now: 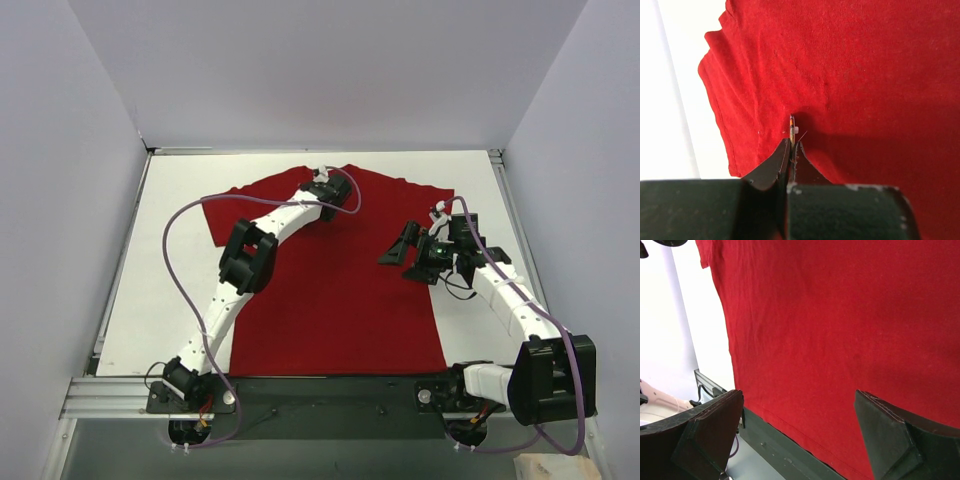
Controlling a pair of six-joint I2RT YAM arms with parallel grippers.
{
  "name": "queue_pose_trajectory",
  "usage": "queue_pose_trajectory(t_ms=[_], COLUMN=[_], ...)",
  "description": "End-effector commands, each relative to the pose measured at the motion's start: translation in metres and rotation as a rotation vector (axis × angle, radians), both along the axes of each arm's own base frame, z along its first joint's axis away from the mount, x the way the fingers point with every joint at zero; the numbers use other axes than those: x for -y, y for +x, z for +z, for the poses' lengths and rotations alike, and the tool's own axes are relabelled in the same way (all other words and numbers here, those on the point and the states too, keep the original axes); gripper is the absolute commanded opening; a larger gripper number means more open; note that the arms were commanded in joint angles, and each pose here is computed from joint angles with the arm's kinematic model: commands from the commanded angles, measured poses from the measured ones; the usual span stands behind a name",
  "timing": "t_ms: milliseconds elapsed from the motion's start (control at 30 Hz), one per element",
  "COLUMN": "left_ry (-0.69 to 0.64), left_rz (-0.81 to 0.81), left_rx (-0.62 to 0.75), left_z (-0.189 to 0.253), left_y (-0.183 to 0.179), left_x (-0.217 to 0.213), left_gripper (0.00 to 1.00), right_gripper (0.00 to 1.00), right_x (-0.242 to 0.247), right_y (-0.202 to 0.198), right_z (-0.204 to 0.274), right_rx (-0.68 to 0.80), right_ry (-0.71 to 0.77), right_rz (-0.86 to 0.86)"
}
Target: Pin the brooch onto the clothing
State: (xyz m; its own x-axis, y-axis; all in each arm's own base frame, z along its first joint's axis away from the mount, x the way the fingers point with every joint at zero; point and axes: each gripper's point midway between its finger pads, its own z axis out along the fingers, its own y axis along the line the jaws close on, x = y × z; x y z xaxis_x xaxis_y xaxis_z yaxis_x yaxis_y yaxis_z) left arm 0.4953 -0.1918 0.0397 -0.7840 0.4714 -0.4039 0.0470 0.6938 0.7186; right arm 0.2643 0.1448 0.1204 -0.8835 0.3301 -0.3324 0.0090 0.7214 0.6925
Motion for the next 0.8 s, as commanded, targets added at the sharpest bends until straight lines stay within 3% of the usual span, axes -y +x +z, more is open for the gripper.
queue_pose_trajectory(t_ms=[0,233,500,767], left_ry=[-0.009,-0.047,-0.209,-0.437], left_rz=[0.02,-0.018,-0.056,-0.116], left_rx=[-0.051,-0.056,-0.032,0.057], left_z=[-0.021,-0.023,0.001,0.055], left_y=[-0.013,-0.022,-0.018,-0.011], left_x=[0.006,0.033,0.058,0.079], left_gripper=[0.0,0.0,0.0,0.0], right_gripper=[1.0,1.0,1.0,1.0], right_x=[0.001,0.002,0.003,0.003], right_y=[0.0,-0.001,-0.003,-0.004], right_z=[0.004,0.004,0.003,0.004], right_rx=[0.0,0.0,0.001,0.005], right_ry=[0.003,0.001,-0.002,-0.001], right_rz=[0.006,0.001,-0.004,-0.003])
